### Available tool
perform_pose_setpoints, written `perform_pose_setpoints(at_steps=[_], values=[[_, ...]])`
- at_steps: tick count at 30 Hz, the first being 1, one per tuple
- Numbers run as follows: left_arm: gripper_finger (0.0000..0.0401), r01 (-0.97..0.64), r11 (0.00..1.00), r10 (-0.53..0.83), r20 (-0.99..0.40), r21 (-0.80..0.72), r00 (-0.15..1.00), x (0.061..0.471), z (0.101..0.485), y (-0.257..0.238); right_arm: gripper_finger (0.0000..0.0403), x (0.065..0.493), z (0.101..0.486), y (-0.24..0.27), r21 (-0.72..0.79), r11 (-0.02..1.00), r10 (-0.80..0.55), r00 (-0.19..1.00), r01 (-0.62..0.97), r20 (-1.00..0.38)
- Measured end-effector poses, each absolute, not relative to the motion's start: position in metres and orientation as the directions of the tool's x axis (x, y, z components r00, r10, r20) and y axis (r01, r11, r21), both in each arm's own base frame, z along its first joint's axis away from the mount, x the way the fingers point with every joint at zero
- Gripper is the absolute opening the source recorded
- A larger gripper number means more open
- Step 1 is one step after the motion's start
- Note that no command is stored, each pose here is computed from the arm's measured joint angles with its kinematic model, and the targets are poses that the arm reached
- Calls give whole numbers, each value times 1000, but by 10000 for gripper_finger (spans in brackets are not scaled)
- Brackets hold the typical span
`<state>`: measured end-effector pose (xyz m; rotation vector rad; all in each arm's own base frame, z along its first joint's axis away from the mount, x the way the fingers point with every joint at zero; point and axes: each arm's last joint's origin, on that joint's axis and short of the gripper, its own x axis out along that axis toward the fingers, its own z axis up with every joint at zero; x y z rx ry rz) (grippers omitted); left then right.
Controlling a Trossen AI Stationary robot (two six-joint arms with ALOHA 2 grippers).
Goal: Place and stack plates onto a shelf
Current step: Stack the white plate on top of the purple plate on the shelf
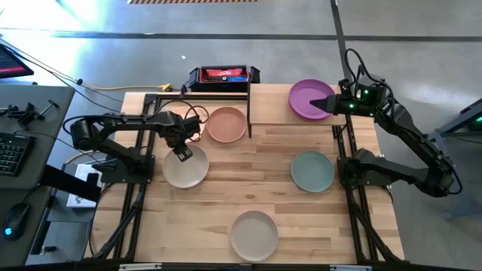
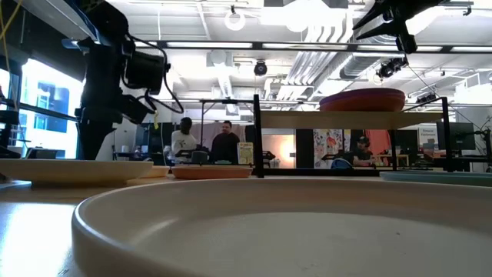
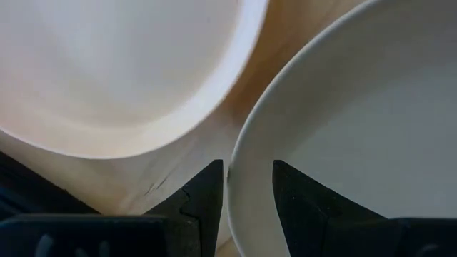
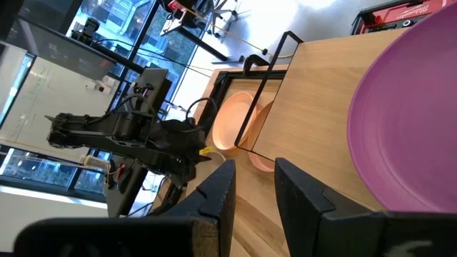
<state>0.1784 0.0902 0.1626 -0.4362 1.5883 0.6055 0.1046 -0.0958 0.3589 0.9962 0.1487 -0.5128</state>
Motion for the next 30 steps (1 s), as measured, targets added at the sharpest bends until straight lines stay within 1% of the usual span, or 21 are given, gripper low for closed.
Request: perform_pose_setpoints(at_steps=[7, 13, 22, 25, 30], values=[[113, -608, 782, 45, -986, 136, -163, 180, 152, 94, 81, 105, 359, -96, 763, 437, -343, 872, 477, -348], [113, -595, 800, -8, -991, 74, -134, 181, 151, 93, 81, 105, 359, -96, 763, 437, -343, 872, 477, -348], [110, -594, 801, -8, -991, 73, -133, 181, 151, 93, 81, 105, 359, -96, 763, 437, -344, 872, 477, -348], [95, -594, 801, -7, -991, 73, -131, 181, 151, 93, 81, 105, 359, -96, 763, 437, -344, 872, 477, -348], [53, -593, 801, -5, -991, 75, -132, 181, 150, 93, 81, 105, 359, -96, 763, 437, -344, 872, 477, -348]])
